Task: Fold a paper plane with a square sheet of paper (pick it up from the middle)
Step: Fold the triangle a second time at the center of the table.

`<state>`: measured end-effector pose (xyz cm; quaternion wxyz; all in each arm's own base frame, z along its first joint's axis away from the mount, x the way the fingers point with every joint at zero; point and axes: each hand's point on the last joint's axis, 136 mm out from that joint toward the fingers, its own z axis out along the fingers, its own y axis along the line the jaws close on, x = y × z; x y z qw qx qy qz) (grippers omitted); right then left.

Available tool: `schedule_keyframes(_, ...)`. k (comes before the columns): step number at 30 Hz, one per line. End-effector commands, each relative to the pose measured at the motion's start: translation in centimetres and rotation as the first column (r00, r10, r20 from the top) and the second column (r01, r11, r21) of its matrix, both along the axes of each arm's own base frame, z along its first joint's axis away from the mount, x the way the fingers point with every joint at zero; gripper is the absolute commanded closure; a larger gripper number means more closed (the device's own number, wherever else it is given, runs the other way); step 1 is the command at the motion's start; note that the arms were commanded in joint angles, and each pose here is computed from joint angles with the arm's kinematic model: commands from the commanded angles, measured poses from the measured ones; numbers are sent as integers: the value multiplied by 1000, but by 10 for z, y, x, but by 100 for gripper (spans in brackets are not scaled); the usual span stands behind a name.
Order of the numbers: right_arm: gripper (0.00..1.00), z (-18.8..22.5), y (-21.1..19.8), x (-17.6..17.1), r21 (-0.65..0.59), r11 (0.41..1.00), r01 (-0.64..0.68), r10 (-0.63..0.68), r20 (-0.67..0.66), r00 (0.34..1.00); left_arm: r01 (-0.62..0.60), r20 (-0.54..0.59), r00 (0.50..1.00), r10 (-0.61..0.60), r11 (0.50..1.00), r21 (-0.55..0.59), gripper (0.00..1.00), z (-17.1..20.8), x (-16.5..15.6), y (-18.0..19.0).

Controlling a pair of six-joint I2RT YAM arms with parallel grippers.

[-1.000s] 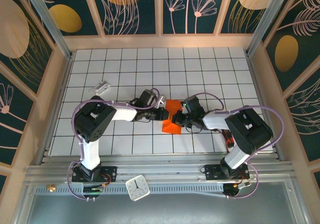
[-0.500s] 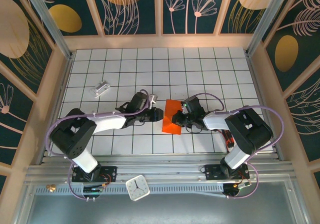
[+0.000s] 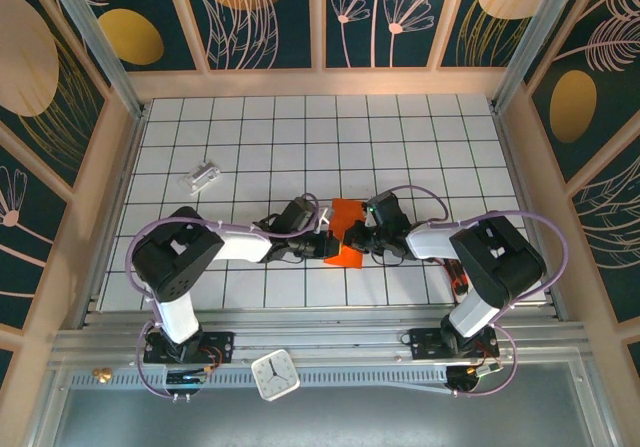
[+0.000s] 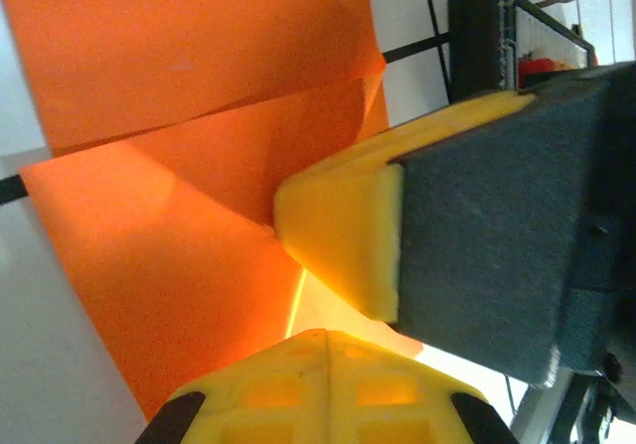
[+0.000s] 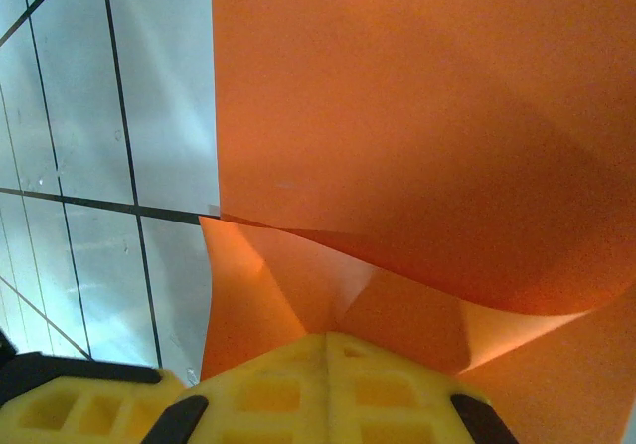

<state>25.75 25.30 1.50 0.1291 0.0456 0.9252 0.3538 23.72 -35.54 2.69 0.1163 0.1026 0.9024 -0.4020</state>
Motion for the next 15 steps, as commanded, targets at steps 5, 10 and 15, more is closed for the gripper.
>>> schedule_keyframes(5, 100, -48, -36, -32, -174, 985, 17, -43, -146, 988, 29, 0, 1000, -29, 999, 17, 100, -12, 3, -5)
schedule_keyframes(10, 100, -50, -37, -31, -185, 983, 15, -43, -151, 988, 60, -9, 998, -59, 991, 123, 100, -31, -7, 13)
schedule_keyframes(15, 100, -51, -41, -31, -200, 980, 14, -46, -156, 987, 106, -36, 994, -101, 968, 229, 100, -49, -22, 36)
